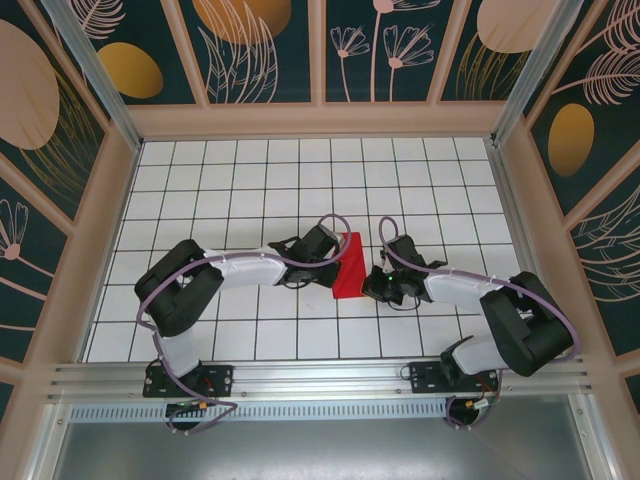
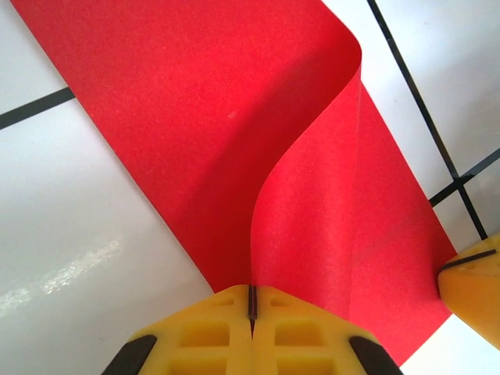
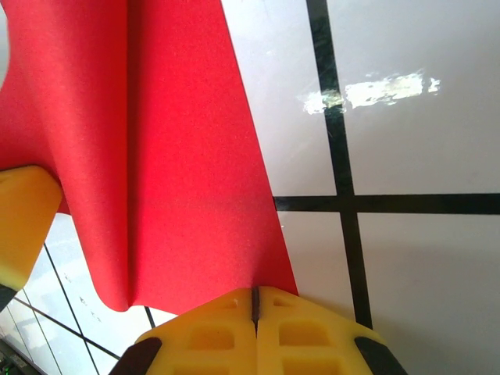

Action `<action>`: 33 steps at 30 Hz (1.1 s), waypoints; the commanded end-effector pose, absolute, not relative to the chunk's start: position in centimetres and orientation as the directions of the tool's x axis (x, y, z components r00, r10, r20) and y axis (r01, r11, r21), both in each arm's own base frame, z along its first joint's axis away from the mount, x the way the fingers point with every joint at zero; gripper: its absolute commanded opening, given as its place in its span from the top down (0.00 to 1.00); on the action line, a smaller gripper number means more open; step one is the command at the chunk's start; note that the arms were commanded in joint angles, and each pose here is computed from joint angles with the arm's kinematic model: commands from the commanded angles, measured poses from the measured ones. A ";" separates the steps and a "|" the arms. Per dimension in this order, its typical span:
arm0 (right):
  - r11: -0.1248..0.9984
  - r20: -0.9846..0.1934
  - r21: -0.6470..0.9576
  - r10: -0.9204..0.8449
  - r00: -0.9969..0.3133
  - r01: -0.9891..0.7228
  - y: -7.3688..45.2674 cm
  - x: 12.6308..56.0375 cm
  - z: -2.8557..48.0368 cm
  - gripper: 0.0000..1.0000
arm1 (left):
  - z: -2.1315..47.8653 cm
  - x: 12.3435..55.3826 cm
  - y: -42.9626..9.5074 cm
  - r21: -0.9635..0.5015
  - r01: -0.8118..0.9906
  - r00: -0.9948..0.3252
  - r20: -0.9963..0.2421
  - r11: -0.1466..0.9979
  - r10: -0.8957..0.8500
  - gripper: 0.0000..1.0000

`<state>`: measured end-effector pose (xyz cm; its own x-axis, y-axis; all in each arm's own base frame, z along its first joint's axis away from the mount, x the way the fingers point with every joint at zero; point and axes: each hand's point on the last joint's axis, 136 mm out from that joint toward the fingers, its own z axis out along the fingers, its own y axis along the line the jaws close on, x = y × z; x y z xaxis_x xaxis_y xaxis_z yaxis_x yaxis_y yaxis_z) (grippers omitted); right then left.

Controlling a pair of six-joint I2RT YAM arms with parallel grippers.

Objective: Fold a paper plane with a square sheet of paper (fold left side to right side)
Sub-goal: Fold the triangle a second time at the center of the table.

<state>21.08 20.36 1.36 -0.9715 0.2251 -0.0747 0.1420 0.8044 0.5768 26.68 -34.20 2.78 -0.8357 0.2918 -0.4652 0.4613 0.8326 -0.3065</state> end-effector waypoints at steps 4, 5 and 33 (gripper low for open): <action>0.871 -0.012 0.459 0.205 -0.979 0.176 18.4 18.7 -1.5 0.95 | 3.2 27.7 -35.0 -0.310 0.476 -0.820 -0.495 0.823 0.288 0.93; 0.870 -0.013 0.460 0.205 -0.979 0.176 18.4 18.7 -1.5 0.95 | 3.2 27.8 -35.1 -0.309 0.475 -0.820 -0.496 0.824 0.287 0.93; 0.875 -0.011 0.451 0.201 -0.980 0.175 18.4 18.6 -1.6 0.95 | 1.4 27.2 -34.5 -0.308 0.455 -0.841 -0.457 0.836 0.290 0.93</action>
<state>21.11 20.42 1.35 -0.9716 0.2232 -0.0783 0.1389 0.8062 0.5752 27.15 -34.78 2.03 -0.8345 0.2945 -0.4657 0.4639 0.8317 -0.3052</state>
